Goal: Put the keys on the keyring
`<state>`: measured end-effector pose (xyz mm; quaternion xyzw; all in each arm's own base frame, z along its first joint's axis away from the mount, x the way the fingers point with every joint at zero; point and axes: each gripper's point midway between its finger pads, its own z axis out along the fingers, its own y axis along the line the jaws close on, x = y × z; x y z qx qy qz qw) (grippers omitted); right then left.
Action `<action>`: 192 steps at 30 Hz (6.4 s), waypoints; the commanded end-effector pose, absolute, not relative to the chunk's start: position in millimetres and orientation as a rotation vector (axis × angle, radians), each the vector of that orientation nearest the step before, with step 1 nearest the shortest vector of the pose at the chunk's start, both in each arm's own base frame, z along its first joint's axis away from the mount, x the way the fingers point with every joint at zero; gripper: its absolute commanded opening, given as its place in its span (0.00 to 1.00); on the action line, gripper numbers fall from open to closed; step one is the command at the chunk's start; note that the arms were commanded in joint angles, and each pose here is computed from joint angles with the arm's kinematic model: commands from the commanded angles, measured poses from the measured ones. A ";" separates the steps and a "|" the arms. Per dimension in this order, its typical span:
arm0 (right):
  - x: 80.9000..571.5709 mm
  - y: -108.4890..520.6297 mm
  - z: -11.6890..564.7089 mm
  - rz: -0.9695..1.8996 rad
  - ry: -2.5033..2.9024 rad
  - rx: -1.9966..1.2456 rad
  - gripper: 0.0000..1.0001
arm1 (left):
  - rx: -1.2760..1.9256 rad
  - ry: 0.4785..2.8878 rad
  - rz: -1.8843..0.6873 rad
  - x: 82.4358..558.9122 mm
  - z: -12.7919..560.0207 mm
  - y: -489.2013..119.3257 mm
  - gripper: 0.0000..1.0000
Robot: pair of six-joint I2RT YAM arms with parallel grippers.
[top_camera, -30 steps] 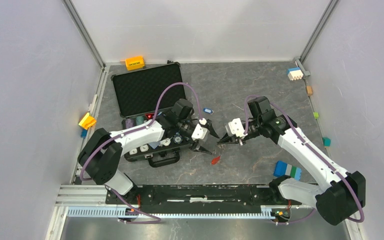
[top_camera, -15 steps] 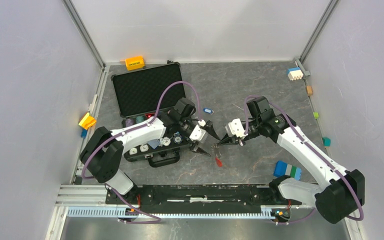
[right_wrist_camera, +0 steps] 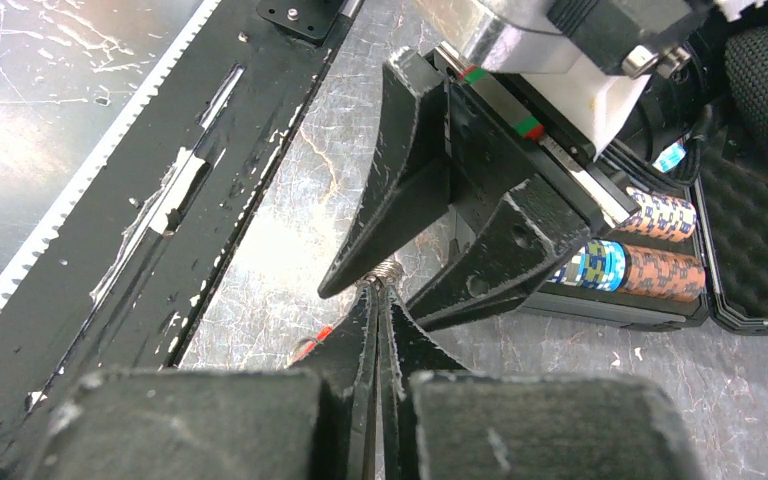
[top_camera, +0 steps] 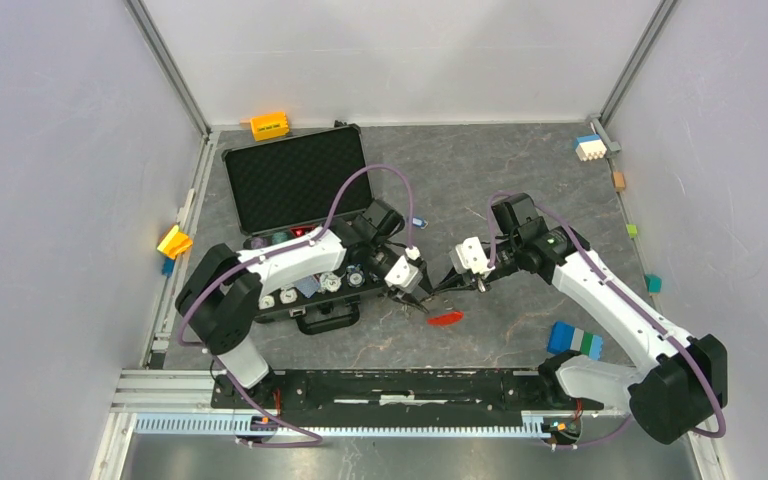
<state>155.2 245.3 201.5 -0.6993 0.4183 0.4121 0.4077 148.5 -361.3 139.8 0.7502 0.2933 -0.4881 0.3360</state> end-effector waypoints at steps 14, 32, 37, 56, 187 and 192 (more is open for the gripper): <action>179.7 248.4 224.0 0.894 1.070 -1.707 0.21 | 1.924 0.896 -1.299 141.5 157.1 -356.2 0.02; 201.5 227.4 209.1 0.776 1.278 -1.489 0.86 | 1.213 1.525 -0.959 216.6 206.5 -344.7 0.02; 214.3 227.8 204.5 0.801 1.326 -1.441 0.85 | 1.133 1.555 -1.030 206.8 206.6 -341.5 0.02; 267.6 213.4 210.1 0.704 1.511 -1.152 0.76 | 0.734 1.835 -0.969 244.0 201.8 -336.1 0.02; 233.7 245.1 157.6 1.177 1.462 -1.239 0.00 | 1.777 0.781 -0.283 188.6 195.0 -343.1 0.51; 234.0 245.1 156.3 1.178 1.468 -1.236 0.00 | 1.724 0.791 -0.249 190.4 188.5 -349.0 0.51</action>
